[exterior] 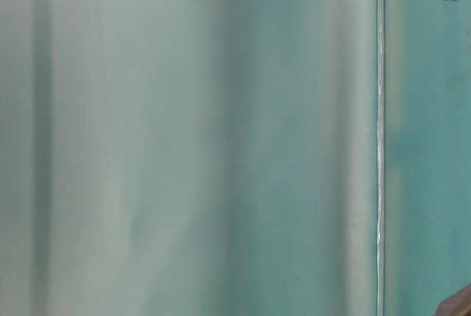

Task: Insert the wire through the hole in the metal fitting marked with a red label. (retake)

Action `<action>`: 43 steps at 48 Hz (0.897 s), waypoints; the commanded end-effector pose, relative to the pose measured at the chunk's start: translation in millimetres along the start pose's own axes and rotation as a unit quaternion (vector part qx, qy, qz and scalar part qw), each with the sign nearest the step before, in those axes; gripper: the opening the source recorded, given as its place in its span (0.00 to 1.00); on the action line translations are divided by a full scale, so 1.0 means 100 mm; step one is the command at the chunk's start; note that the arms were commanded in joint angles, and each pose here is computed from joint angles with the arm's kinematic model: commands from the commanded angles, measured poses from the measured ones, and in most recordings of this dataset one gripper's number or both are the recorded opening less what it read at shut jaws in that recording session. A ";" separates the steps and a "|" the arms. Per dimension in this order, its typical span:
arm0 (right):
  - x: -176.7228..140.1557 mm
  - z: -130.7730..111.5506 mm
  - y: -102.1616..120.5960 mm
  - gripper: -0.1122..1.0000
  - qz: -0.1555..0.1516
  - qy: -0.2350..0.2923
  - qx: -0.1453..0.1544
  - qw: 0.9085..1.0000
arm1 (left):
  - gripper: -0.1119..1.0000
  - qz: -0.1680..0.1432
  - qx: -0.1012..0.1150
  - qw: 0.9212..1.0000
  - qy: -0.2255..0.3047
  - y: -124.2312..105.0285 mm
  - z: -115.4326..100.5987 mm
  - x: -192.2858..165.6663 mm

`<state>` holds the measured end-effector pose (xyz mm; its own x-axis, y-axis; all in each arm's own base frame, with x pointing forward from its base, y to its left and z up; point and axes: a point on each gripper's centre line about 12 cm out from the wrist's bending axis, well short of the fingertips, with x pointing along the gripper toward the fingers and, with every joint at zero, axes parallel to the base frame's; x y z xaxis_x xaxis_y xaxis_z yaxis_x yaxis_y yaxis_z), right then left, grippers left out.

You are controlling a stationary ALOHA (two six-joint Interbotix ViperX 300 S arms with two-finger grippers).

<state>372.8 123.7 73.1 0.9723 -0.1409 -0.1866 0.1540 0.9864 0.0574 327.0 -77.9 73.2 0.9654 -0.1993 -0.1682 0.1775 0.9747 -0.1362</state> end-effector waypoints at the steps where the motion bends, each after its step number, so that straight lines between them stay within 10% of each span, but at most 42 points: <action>1: 0.04 0.07 0.00 0.12 -0.003 -0.010 0.006 1.000 | 0.62 -0.007 0.001 1.000 -0.019 -0.04 0.11 0.03; 43: 0.09 0.10 -0.01 0.12 -0.007 -0.015 0.009 1.000 | 0.62 -0.011 0.001 1.000 -0.012 -0.08 0.11 0.10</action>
<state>378.9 122.3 73.4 0.9722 -0.1500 -0.1796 0.1632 0.9847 0.0610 332.4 -84.2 74.3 0.9620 -0.2129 -0.1712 0.1907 0.9720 -0.1373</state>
